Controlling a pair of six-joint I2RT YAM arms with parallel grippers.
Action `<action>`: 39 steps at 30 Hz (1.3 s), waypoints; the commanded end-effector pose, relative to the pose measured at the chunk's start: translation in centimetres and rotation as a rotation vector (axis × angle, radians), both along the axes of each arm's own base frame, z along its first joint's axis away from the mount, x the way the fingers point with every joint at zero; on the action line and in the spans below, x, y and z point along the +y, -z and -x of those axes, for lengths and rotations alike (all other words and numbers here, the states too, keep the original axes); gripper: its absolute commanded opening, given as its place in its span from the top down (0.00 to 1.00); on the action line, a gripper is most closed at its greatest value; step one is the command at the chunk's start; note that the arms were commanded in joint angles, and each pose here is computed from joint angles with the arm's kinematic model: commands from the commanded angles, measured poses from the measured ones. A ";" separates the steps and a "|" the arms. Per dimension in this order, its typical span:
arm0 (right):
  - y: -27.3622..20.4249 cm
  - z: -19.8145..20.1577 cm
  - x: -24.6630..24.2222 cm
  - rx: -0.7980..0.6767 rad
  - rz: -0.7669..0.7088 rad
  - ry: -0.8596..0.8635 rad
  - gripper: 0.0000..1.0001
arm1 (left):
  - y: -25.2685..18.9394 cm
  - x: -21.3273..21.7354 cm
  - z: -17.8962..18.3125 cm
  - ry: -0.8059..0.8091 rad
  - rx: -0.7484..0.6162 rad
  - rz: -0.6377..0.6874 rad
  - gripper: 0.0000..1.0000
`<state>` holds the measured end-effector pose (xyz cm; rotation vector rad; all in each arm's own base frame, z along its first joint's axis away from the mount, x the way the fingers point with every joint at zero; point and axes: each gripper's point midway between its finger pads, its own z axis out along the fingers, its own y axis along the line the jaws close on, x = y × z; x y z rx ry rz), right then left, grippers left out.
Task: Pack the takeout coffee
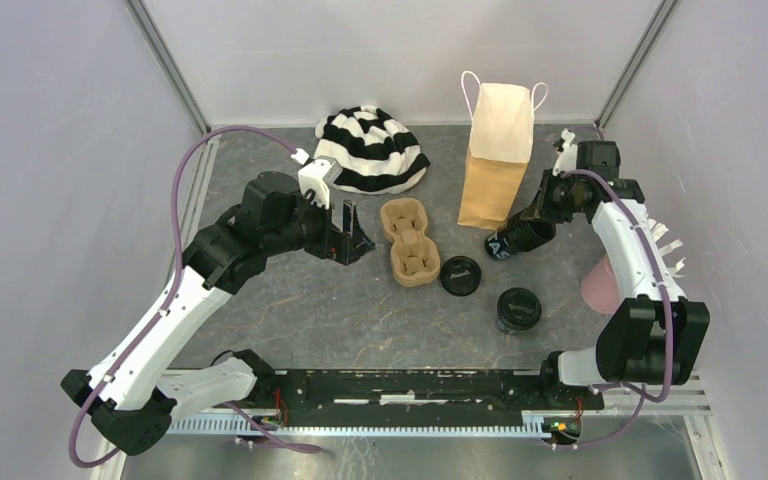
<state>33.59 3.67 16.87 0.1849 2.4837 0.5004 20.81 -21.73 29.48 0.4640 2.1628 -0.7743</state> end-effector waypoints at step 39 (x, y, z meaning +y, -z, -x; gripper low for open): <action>0.9 3.6 -1.9 0.106 0.894 -0.024 0.98 | -1.8 -0.4 0.5 0.042 -0.049 0.054 0.06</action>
